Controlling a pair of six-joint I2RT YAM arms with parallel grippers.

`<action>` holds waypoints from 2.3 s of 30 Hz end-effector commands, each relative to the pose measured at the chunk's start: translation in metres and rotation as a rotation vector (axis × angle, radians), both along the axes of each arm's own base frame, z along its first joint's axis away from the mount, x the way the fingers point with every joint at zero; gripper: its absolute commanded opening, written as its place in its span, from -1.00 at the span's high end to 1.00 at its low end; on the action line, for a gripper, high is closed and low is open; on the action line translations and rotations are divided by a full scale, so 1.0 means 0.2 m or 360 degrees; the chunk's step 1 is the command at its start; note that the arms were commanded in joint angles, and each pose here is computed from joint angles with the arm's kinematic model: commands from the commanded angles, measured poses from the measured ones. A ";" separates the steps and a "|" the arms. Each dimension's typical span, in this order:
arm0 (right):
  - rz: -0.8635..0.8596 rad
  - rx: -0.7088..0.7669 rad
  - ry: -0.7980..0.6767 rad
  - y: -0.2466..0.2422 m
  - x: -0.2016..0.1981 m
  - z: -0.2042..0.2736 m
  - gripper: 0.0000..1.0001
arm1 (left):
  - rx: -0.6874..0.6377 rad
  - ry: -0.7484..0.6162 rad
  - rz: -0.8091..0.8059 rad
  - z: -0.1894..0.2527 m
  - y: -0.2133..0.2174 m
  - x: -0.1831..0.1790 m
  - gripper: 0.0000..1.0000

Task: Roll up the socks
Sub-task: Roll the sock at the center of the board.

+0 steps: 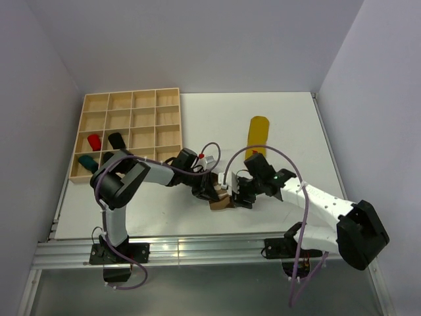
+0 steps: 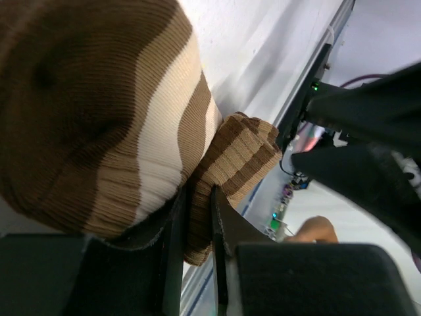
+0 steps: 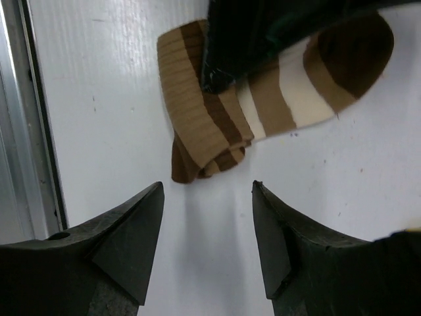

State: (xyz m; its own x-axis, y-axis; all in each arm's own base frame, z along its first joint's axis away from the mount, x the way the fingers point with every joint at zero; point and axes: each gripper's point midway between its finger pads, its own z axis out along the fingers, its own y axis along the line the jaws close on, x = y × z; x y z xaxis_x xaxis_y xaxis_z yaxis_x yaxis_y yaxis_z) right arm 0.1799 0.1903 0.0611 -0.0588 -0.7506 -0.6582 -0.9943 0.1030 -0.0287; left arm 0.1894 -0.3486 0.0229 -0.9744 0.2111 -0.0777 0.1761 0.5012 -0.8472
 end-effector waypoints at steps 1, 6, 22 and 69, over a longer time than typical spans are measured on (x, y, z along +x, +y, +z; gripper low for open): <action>0.0046 0.0059 -0.0305 0.10 0.08 0.06 -0.28 | 0.0296 0.0231 0.0012 -0.23 0.14 -0.14 0.99; 0.0133 0.0036 -0.0362 0.14 0.03 0.03 -0.33 | 0.0298 0.0256 0.0003 -0.24 0.15 -0.15 0.99; 0.0345 -0.0122 -0.0393 0.24 -0.12 -0.12 -0.18 | 0.0265 0.0259 -0.0031 -0.22 0.14 -0.14 0.99; 0.0488 -0.0551 0.0284 0.04 -0.29 -0.21 0.51 | 0.0036 -0.0903 0.1209 0.91 0.65 0.74 0.47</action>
State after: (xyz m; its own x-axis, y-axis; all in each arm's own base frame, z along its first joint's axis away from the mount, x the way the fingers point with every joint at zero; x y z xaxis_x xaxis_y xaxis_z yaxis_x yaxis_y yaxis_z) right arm 0.1508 0.2229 0.0243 0.1795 -0.8857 -0.4280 -0.9833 -0.1751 -0.0501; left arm 0.3306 -0.2333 0.1724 -0.7848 -0.3487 -0.5124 0.1693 0.6747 -0.7184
